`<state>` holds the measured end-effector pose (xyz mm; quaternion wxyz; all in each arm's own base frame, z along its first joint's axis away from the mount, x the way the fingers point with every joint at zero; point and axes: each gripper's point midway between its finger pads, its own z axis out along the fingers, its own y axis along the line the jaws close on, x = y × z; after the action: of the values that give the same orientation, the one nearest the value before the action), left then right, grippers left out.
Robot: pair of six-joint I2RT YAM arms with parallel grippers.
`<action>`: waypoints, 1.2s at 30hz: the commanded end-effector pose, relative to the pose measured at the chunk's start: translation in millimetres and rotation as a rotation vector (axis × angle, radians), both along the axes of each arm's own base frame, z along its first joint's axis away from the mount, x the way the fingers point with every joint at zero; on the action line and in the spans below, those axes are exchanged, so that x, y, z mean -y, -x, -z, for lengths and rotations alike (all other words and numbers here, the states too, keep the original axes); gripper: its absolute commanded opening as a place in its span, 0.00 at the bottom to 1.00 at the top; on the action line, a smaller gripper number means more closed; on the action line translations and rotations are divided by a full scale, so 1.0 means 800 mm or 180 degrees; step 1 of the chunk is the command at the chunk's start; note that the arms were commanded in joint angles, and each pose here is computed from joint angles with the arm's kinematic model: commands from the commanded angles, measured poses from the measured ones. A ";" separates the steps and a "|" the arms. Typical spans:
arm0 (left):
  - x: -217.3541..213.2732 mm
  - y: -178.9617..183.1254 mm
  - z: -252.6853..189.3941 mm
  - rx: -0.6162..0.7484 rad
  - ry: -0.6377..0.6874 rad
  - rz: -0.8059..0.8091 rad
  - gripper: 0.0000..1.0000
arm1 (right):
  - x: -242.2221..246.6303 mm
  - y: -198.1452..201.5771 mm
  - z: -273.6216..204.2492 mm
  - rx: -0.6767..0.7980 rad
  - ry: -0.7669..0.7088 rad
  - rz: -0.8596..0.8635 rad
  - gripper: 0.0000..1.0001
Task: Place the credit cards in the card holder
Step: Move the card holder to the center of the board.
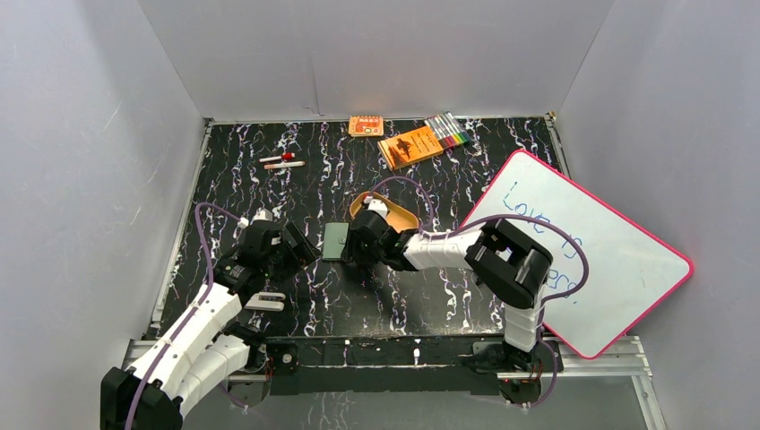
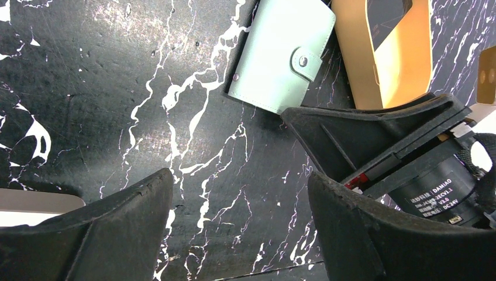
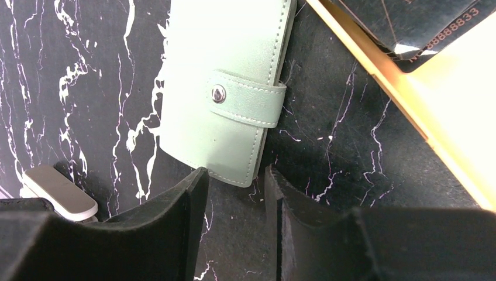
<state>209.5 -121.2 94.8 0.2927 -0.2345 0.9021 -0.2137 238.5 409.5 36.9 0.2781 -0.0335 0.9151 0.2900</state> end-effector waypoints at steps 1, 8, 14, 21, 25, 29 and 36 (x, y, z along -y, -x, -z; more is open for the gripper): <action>0.002 0.000 -0.010 0.0043 0.0050 -0.0008 0.81 | -0.019 -0.014 -0.014 0.0041 -0.0180 0.0057 0.47; 0.002 0.001 -0.010 0.0042 0.0064 -0.0008 0.81 | -0.017 -0.011 -0.004 0.0009 -0.0129 0.0047 0.35; 0.003 0.001 -0.009 0.0036 0.0072 0.0003 0.81 | -0.009 -0.004 0.001 -0.0001 -0.0089 -0.0024 0.19; 0.004 0.001 -0.006 0.0024 0.0080 0.0014 0.81 | 0.014 0.019 0.005 -0.0041 -0.0043 -0.0182 0.06; 0.009 0.004 -0.004 -0.0007 0.0118 0.0077 0.81 | 0.036 0.041 0.005 -0.0092 -0.0002 -0.0321 0.00; 0.020 0.007 0.000 -0.0048 0.0213 0.0216 0.79 | 0.061 0.070 0.009 -0.0226 0.0090 -0.0506 0.00; 0.058 0.021 0.015 -0.0163 0.0604 0.0637 0.67 | 0.107 0.107 0.004 -0.0242 0.0209 -0.0651 0.00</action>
<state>204.8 -144.5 87.5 0.2591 -0.2101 0.9043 -0.2665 169.8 342.3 31.1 0.2195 -0.0950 0.9238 0.2990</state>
